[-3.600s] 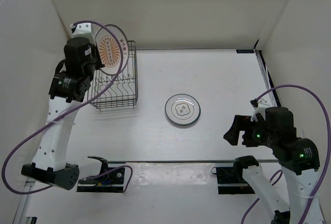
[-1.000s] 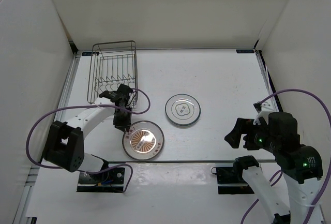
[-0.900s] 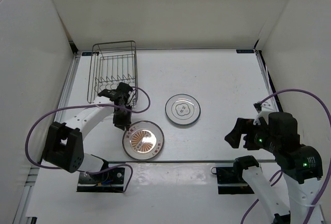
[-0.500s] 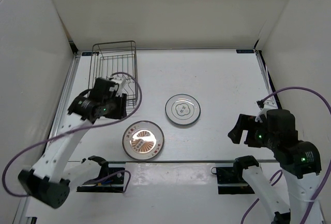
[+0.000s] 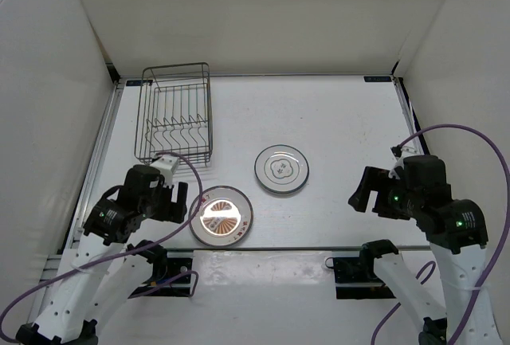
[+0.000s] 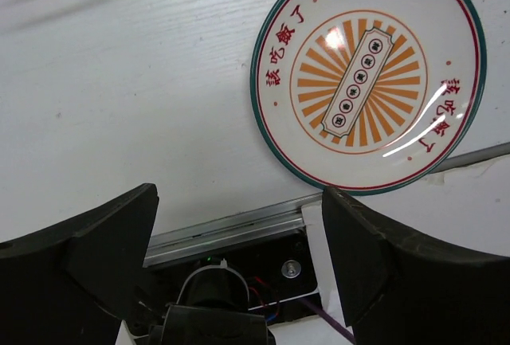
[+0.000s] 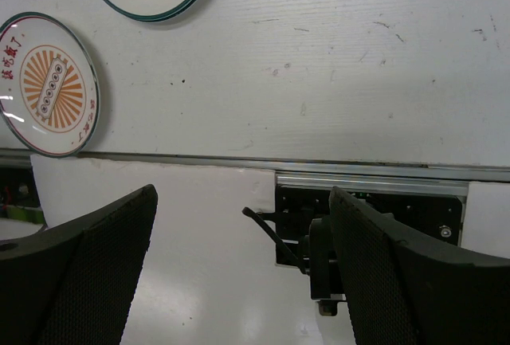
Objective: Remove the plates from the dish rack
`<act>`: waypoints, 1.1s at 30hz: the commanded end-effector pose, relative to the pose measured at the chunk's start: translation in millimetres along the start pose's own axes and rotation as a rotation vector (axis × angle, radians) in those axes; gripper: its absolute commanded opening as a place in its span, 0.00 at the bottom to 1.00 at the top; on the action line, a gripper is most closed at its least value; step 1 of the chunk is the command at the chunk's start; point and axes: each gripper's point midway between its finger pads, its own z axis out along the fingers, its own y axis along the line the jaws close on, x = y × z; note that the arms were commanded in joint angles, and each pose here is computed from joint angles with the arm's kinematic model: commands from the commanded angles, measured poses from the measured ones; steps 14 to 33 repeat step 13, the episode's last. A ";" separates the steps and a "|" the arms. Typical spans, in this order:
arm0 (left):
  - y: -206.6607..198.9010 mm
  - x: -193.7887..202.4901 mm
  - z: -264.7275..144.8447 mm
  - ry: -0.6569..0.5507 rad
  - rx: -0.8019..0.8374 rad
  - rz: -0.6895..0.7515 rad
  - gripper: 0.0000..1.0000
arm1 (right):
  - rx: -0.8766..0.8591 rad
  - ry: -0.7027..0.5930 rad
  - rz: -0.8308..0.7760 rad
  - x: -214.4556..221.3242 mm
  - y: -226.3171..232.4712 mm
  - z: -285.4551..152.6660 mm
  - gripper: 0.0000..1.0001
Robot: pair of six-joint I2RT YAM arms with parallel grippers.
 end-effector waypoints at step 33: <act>18.1 18.0 15.3 -0.170 -0.085 -0.104 0.99 | -0.073 -0.062 -0.043 -30.0 18.1 5.6 0.90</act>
